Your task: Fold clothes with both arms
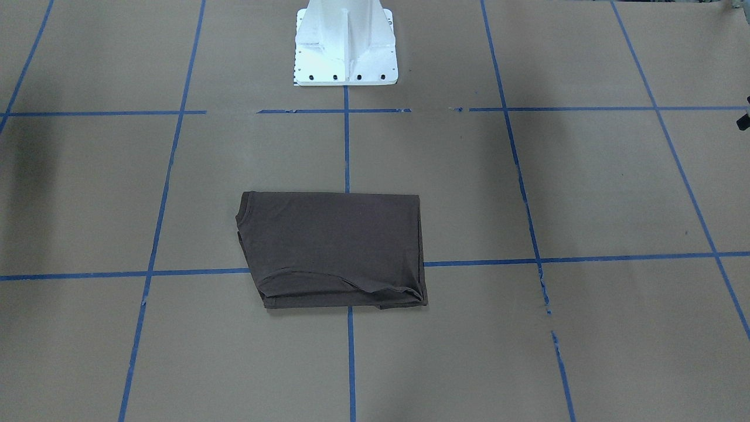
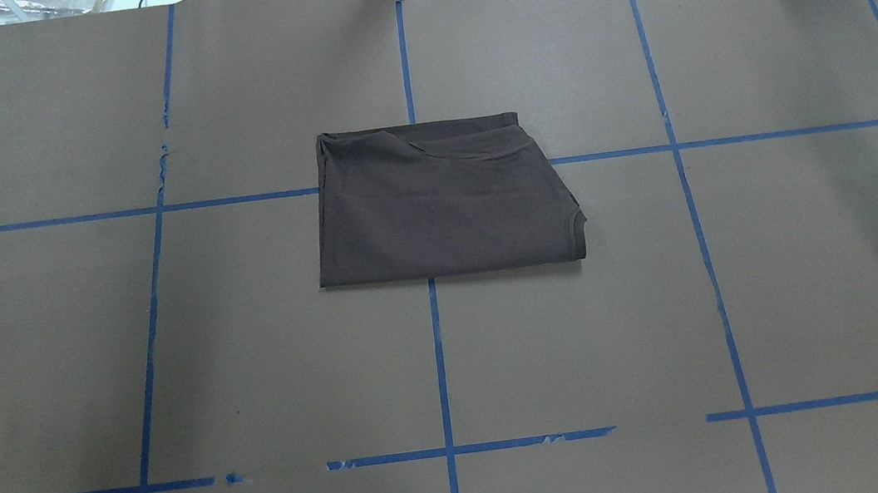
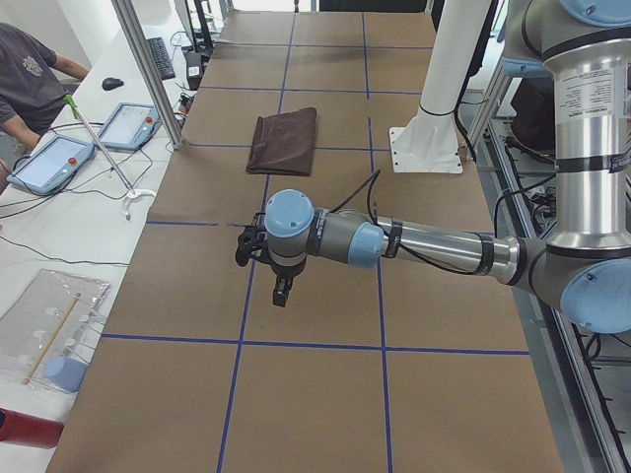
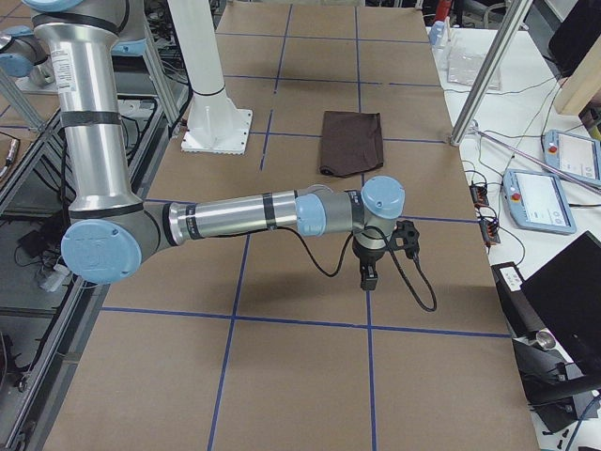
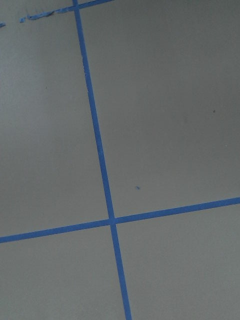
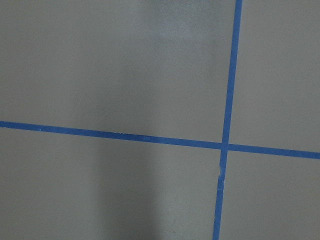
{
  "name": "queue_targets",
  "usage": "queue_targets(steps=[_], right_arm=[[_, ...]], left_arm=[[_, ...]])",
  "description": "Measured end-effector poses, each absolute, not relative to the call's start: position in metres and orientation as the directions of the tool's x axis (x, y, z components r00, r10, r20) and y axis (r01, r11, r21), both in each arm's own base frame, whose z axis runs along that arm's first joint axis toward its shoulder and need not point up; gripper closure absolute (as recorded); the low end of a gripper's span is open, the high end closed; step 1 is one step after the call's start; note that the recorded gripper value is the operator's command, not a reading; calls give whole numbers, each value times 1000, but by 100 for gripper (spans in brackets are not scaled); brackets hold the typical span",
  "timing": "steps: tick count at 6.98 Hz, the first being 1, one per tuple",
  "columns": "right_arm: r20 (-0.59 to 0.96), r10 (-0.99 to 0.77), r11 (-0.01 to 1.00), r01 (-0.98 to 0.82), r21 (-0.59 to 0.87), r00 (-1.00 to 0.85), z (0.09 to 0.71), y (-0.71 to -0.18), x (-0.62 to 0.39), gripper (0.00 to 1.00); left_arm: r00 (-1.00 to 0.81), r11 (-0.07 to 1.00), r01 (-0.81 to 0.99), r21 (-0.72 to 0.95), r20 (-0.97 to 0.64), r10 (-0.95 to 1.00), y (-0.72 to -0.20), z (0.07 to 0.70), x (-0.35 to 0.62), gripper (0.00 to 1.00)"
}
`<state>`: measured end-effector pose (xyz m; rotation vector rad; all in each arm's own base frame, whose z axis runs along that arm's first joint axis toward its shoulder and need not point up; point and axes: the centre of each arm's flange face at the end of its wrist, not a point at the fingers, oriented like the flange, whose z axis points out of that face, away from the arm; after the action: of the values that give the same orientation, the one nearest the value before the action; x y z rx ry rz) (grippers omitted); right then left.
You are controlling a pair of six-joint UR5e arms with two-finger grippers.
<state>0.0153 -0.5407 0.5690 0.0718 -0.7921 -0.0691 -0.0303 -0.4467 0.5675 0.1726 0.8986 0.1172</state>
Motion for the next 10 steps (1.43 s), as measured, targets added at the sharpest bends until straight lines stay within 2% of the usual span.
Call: queue_targets(steps=[10], right_arm=[[695, -125, 992, 70, 106, 708, 563, -546, -9, 0]], left_arm=[[616, 975, -29, 220, -765, 191, -456, 558, -29, 0]])
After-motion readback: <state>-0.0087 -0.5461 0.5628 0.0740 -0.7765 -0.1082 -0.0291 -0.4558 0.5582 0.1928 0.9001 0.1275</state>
